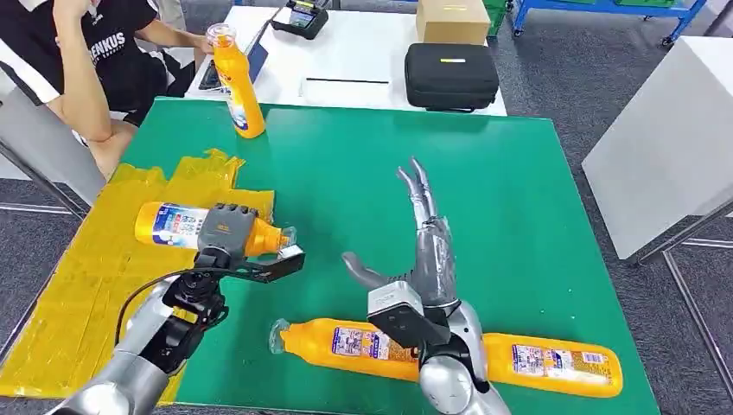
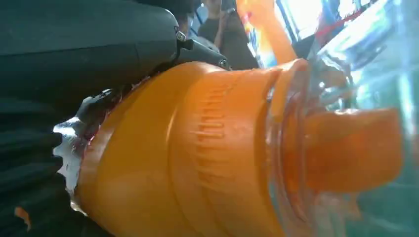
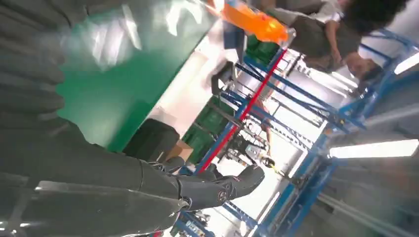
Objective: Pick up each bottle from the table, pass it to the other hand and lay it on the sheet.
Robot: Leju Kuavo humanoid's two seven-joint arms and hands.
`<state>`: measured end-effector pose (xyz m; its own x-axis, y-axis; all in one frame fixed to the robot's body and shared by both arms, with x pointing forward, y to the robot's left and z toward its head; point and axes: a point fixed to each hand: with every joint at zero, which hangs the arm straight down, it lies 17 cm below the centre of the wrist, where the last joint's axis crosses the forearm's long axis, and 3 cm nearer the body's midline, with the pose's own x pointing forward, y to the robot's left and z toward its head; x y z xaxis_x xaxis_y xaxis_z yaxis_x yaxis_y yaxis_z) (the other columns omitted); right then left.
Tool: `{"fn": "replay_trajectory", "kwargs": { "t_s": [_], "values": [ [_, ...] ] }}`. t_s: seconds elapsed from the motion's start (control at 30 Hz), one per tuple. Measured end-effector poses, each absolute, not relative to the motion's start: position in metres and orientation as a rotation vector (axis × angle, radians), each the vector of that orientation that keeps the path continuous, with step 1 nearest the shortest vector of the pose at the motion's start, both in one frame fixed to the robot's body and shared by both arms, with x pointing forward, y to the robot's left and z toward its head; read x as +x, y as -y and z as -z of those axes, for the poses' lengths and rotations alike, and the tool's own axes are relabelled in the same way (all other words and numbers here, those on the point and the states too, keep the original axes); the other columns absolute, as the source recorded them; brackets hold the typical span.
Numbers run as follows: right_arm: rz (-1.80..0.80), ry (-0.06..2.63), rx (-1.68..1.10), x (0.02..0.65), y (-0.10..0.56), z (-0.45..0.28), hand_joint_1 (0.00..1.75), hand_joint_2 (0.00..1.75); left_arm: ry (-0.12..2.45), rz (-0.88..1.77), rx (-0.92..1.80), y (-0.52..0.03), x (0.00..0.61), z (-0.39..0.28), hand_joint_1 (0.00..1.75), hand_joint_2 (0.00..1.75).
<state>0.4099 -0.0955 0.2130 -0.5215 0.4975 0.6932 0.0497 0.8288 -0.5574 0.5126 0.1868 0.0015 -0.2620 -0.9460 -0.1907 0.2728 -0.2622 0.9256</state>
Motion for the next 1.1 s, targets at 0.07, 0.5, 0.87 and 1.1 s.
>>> {"fn": "replay_trajectory", "kwargs": {
  "t_s": [0.07, 0.5, 0.87, 1.1],
  "values": [
    [-0.672, 2.023, -0.383, 0.409, 0.084, -0.203, 0.00, 1.75, 0.988, 1.664, 1.033, -0.196, 0.514, 0.001, 0.00, 1.75],
    [-0.919, 1.933, -0.316, 0.397, 0.051, -0.172, 0.00, 1.75, 0.950, 1.638, 1.043, -0.212, 0.519, 0.008, 0.00, 0.00],
    [-1.189, 1.802, -0.231, 0.375, 0.034, -0.121, 0.00, 1.75, 1.236, 1.518, 0.797, -0.169, 0.512, -0.007, 0.00, 0.00],
    [-1.413, 1.670, -0.183, 0.350, 0.035, -0.071, 0.00, 1.75, 1.579, 1.270, 0.541, -0.136, 0.499, -0.060, 0.00, 0.00]
  ]
}}
